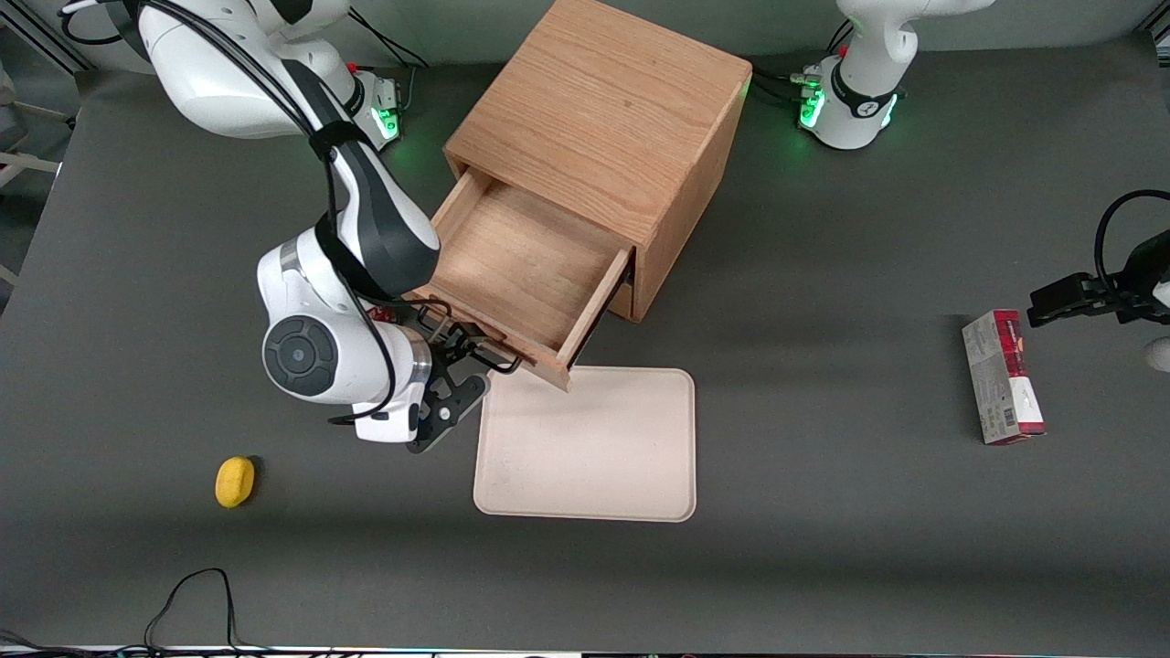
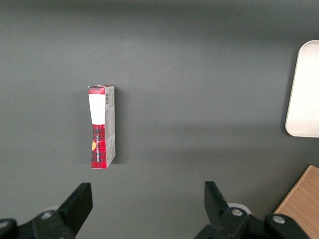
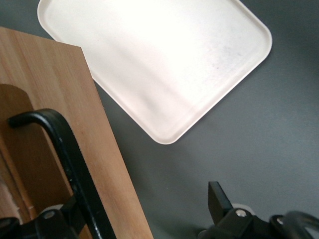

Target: Open upper drawer

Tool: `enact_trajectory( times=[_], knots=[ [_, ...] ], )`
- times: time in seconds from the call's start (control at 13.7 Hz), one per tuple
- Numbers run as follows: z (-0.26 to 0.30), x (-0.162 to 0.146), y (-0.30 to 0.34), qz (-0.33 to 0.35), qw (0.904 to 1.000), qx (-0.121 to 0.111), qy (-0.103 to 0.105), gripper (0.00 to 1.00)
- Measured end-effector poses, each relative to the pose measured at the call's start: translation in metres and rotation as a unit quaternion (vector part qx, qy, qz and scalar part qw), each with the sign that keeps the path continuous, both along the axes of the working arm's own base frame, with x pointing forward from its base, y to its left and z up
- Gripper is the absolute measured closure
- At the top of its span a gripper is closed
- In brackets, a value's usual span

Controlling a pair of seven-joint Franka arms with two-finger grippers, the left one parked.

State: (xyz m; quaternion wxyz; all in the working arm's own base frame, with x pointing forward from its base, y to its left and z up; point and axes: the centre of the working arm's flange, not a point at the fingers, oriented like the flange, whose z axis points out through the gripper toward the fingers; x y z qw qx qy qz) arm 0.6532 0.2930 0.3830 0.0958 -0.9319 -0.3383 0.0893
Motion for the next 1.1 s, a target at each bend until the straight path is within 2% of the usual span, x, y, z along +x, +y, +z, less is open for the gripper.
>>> enact_trajectory(
  times=[0.66, 1.1],
  knots=[
    [0.005, 0.023, -0.032, -0.028, 0.9994, 0.008, -0.019, 0.00],
    [0.002, 0.028, -0.041, -0.016, 0.9995, 0.013, -0.024, 0.00]
  ],
)
